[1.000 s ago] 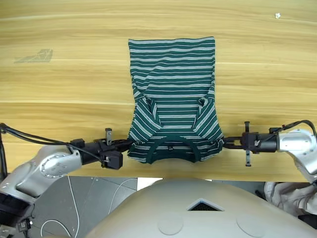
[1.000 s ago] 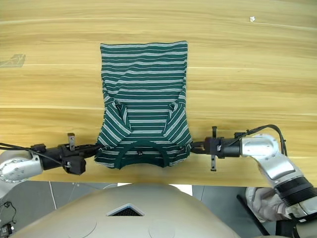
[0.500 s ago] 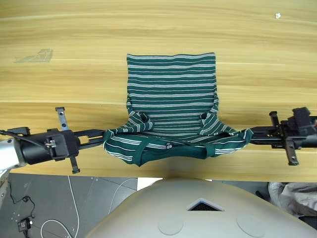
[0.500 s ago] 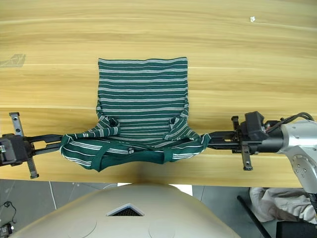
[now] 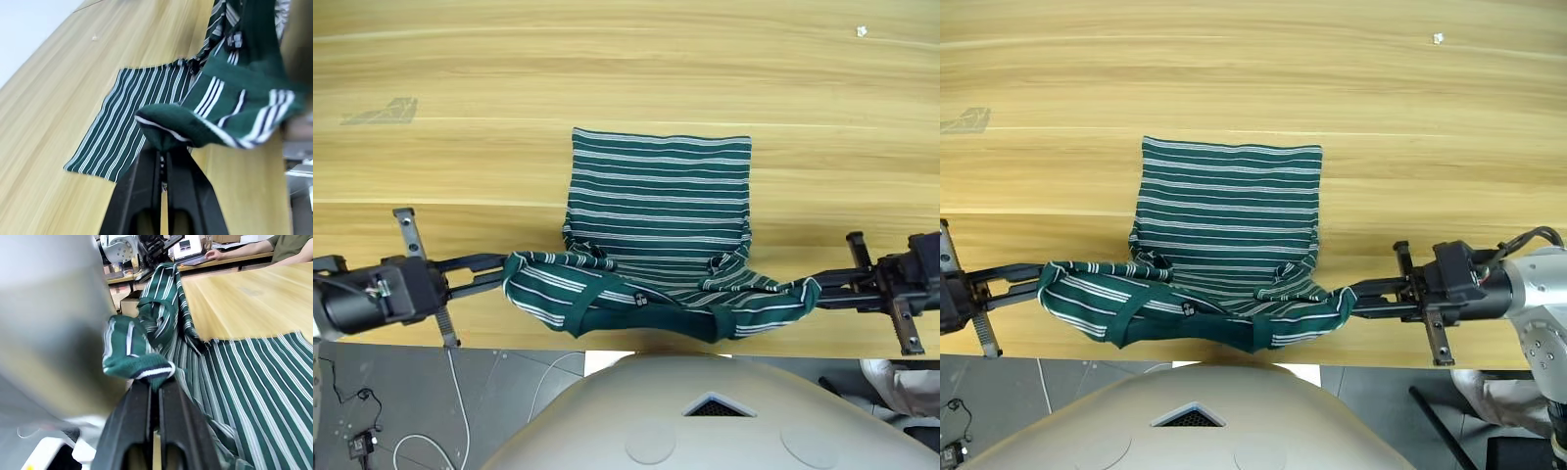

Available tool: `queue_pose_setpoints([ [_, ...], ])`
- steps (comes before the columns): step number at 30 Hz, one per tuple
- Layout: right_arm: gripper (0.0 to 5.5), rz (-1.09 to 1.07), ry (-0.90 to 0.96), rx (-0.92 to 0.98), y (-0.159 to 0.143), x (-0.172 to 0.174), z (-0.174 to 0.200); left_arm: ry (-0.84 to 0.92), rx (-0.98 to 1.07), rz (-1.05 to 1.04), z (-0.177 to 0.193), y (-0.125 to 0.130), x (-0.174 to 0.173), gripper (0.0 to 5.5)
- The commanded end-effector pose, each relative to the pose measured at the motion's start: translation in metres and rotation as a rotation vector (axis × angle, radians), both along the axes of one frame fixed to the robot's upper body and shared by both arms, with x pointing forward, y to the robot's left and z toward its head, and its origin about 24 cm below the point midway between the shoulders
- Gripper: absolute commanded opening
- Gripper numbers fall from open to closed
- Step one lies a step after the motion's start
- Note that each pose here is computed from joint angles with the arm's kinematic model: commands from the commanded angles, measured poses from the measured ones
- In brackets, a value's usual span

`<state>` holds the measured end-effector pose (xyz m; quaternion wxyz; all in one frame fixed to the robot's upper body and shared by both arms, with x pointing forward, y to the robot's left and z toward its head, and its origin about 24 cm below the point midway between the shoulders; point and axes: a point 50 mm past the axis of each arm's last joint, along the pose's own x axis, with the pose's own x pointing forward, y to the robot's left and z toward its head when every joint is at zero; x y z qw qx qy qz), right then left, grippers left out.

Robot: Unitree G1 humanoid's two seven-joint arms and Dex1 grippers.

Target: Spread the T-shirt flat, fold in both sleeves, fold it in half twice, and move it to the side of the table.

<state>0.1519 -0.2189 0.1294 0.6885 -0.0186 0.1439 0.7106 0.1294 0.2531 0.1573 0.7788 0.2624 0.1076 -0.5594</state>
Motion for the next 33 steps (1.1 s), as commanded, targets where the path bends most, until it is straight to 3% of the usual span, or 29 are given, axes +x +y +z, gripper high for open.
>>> queue_pose_setpoints([
  [1,0.00,-0.065,-0.083,-0.097,-0.001,0.032,-0.016,-0.022,0.050,0.017,-0.015,-0.007,0.026,0.03],
  [7,0.00,-0.279,-0.285,-0.160,0.008,0.104,-0.029,-0.109,0.114,0.118,-0.044,-0.022,0.075,0.03],
  [11,0.00,-0.357,-0.329,-0.151,0.021,0.136,-0.039,-0.188,0.053,0.316,-0.053,-0.023,0.118,0.03],
  [16,0.00,-0.374,-0.327,-0.161,0.028,0.151,-0.050,-0.179,-0.008,0.451,-0.066,-0.018,0.139,0.03],
  [24,0.00,-0.420,-0.304,-0.193,0.020,0.158,-0.058,-0.182,-0.039,0.459,-0.081,-0.031,0.153,0.03],
  [29,1.19,-0.637,-0.342,-0.203,0.016,0.178,-0.062,-0.302,-0.102,0.640,-0.078,-0.026,0.177,1.09],
  [33,1.90,-0.735,-0.328,-0.389,0.001,0.180,-0.083,-0.311,-0.087,0.751,-0.087,-0.018,0.184,1.68],
])
